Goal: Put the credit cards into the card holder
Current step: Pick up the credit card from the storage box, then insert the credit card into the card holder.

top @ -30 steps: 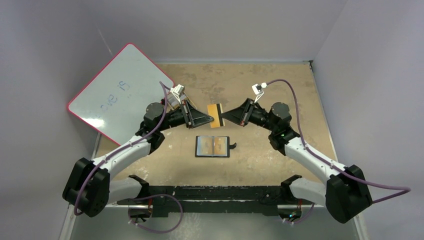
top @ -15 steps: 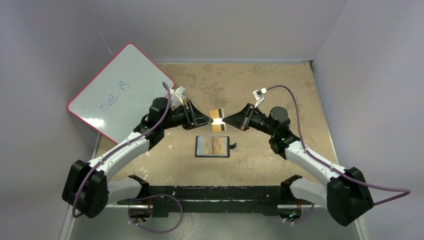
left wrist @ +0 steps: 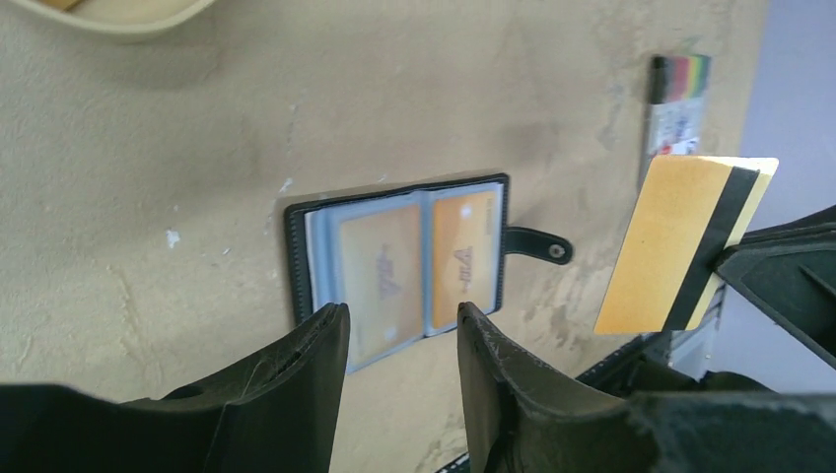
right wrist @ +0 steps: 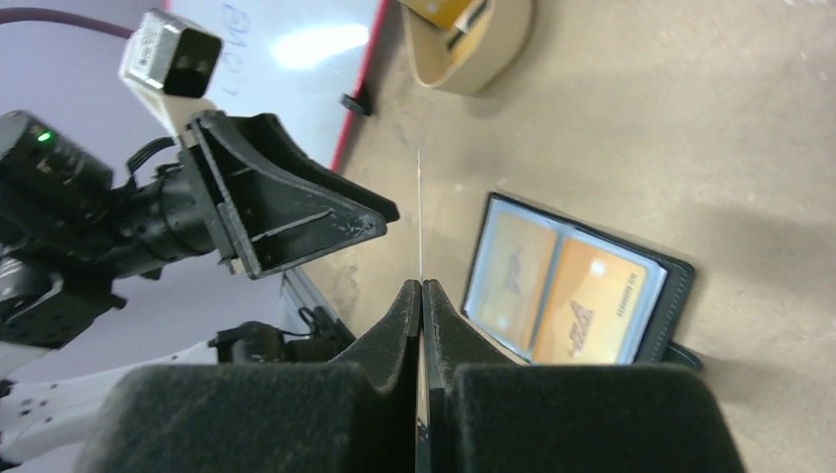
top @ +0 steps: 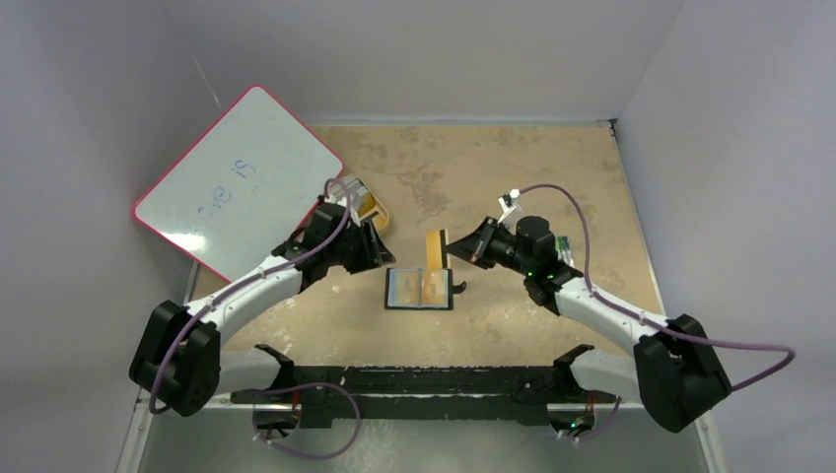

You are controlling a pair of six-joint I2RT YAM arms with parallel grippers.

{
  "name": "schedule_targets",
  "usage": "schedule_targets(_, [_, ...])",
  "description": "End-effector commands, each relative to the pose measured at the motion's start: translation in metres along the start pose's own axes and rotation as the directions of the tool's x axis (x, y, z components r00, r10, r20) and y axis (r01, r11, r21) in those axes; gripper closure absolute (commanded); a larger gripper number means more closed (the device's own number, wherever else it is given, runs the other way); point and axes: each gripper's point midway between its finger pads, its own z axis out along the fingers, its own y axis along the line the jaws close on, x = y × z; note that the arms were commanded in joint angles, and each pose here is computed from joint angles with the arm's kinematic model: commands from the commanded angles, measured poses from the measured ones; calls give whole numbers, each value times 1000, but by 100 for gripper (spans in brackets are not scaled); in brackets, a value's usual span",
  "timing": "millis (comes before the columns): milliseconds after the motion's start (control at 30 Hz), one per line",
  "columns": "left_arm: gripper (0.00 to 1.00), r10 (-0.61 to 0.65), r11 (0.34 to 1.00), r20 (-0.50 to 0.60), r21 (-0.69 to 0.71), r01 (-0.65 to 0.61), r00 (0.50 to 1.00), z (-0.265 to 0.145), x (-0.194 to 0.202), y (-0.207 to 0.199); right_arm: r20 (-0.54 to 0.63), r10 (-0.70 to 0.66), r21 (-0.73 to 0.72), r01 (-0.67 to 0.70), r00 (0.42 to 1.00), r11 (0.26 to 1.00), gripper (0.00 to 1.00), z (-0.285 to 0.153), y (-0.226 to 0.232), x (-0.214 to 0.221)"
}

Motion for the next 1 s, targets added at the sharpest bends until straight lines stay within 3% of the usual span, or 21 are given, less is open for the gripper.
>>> schedule_targets(0, [59,23,997,1,-76,-23,1000,14,15,19,-2,-6,47,7,1000,999,100,11,-17,11])
schedule_targets(400, [77,69,982,-65,-172,-79,995,45,58,38,-77,27,122,-17,997,992,100,29,-50,51])
schedule_targets(967, [90,47,980,-78,-187,-61,996,43,75,53,-136,62,178,-37,989,983,100,33,-73,79])
